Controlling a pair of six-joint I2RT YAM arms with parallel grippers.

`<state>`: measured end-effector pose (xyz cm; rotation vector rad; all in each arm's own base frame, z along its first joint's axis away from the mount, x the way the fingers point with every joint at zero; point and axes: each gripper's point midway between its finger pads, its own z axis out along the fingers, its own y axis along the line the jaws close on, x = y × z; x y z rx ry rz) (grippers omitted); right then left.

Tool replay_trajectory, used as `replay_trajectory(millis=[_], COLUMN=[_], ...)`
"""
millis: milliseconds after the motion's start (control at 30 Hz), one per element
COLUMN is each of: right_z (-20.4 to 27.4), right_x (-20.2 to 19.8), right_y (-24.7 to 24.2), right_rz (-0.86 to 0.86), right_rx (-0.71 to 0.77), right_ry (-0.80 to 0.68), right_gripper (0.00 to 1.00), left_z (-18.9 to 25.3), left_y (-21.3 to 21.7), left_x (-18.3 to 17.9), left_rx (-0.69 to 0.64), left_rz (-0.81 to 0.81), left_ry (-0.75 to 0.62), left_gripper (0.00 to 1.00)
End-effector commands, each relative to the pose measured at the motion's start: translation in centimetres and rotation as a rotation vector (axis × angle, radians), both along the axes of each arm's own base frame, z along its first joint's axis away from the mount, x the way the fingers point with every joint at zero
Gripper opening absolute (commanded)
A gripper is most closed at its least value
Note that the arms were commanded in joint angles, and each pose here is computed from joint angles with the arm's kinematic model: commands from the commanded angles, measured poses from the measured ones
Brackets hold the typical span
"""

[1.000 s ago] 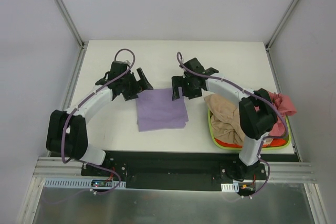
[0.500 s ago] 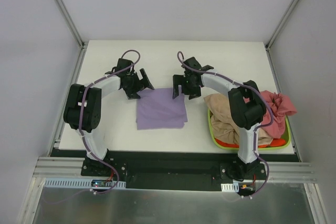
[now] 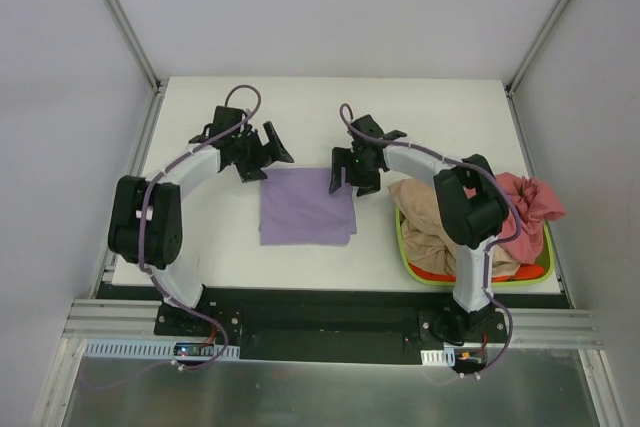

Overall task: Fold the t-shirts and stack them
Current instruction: Fold the long partially folded tshirt into a neat square, then put the neatly folded tshirt into the corner of the board with the right arm

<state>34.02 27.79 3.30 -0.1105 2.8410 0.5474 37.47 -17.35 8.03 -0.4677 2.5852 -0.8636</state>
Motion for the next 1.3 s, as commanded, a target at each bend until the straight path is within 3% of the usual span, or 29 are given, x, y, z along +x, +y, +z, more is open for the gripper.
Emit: replay_trajectory(millis=[0,200,367,467,567,767,1267], right_z=[-0.2,-1.0,-2.4,-2.6,-1.5,1.1,3.3], right_x=[-3.2,-4.5,-4.1,-2.7,0.1,5.9,17.9], right_y=[-0.2,0.7,0.8,1.1,0.6,-4.2,-19.4], right_rz=[-0.012,-0.01,-0.064,-0.061,-0.075,-0.071,-0.068], right_rx=[-0.041,-0.064,-0.082,-0.09,-0.091,-0.17,-0.304], right_ry=[0.049,0.066,0.073,0.051,0.013,-0.079,-0.127], right_gripper=[0.83,0.68,0.41,0.11,0.01,0.0,0.01], left_z=[7.7,7.8,5.4,4.3,4.2,5.2,6.5], left_y=[-0.3,1.6,2.8,4.0,5.2,6.5,8.2], left_x=[-1.2,-5.2,-9.1,-10.3,-10.8,-10.6,-9.6], left_rx=[-0.044,0.007,0.02,0.061,0.118,0.175,0.254], left_rz=[-0.063,-0.014,0.042,0.084,0.119,0.151,0.197], left_ry=[-0.204,-0.206,-0.145,-0.135,-0.119,-0.177,-0.251], left_gripper=[0.99,0.99,0.99,0.99,0.99,0.99,0.99])
